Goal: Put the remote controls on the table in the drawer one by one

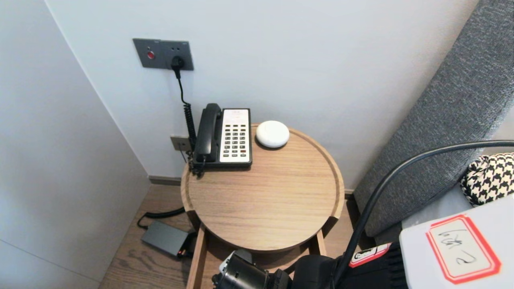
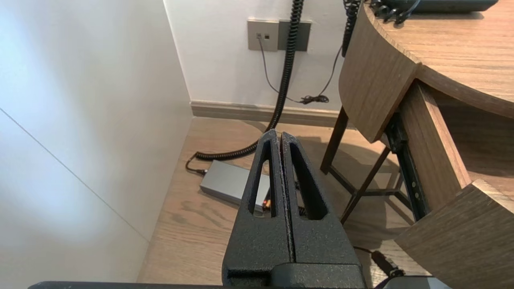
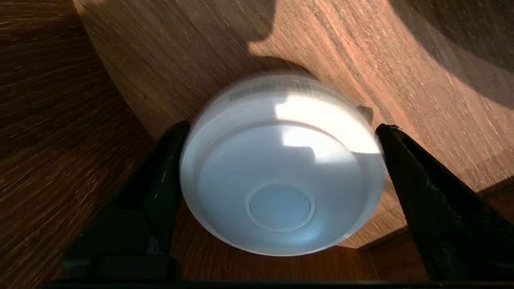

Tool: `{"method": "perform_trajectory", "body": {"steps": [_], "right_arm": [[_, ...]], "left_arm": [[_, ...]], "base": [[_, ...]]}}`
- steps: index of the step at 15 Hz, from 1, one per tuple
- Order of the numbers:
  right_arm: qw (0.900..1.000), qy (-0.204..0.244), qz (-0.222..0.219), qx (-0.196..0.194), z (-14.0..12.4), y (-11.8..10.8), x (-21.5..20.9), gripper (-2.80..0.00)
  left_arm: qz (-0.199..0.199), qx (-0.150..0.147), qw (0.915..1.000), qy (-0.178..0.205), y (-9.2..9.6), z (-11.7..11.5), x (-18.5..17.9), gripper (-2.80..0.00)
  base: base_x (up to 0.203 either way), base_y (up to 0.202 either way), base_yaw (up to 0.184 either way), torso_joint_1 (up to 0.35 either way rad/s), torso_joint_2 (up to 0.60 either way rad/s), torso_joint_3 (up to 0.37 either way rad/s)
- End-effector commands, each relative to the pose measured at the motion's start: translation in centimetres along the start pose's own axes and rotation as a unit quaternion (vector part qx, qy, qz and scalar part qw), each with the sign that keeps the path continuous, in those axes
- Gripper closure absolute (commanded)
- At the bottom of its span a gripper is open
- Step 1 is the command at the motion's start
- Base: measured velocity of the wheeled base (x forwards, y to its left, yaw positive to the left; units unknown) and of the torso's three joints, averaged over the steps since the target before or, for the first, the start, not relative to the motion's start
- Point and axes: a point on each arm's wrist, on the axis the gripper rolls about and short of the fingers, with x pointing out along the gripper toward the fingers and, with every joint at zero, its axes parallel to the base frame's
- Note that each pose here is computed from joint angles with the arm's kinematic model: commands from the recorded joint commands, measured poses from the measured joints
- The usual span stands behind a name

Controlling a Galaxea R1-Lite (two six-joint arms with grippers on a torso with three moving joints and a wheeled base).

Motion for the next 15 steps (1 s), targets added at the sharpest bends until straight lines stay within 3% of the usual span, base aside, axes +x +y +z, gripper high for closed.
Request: {"method": "perform_trajectory", "body": {"steps": [1,9,15], "right_arm": [[1.0,-0.006,0.001,0.003,0.0,-0.2,-0.7,-2.8],[0.997,-0.06,0.004,0.05,1.1,-3.3,-4.7,-2.8],[0.983,-0.144,0.01,0.115,1.7,-7.1,-10.7,-2.8]], "left_arm": [[0.0,0.0,1.0,0.006,0.0,-0.3,0.1,0.0],[0.0,0.0,1.0,0.006,0.0,-0.3,0.1,0.0],[0.0,0.0,1.0,0.006,0.0,-0.3,0.1,0.0]], "base": [[0.0,0.0,0.0,0.0,0.0,0.0],[0.0,0.0,0.0,0.0,0.0,0.0],[0.0,0.0,0.0,0.0,0.0,0.0]]}}
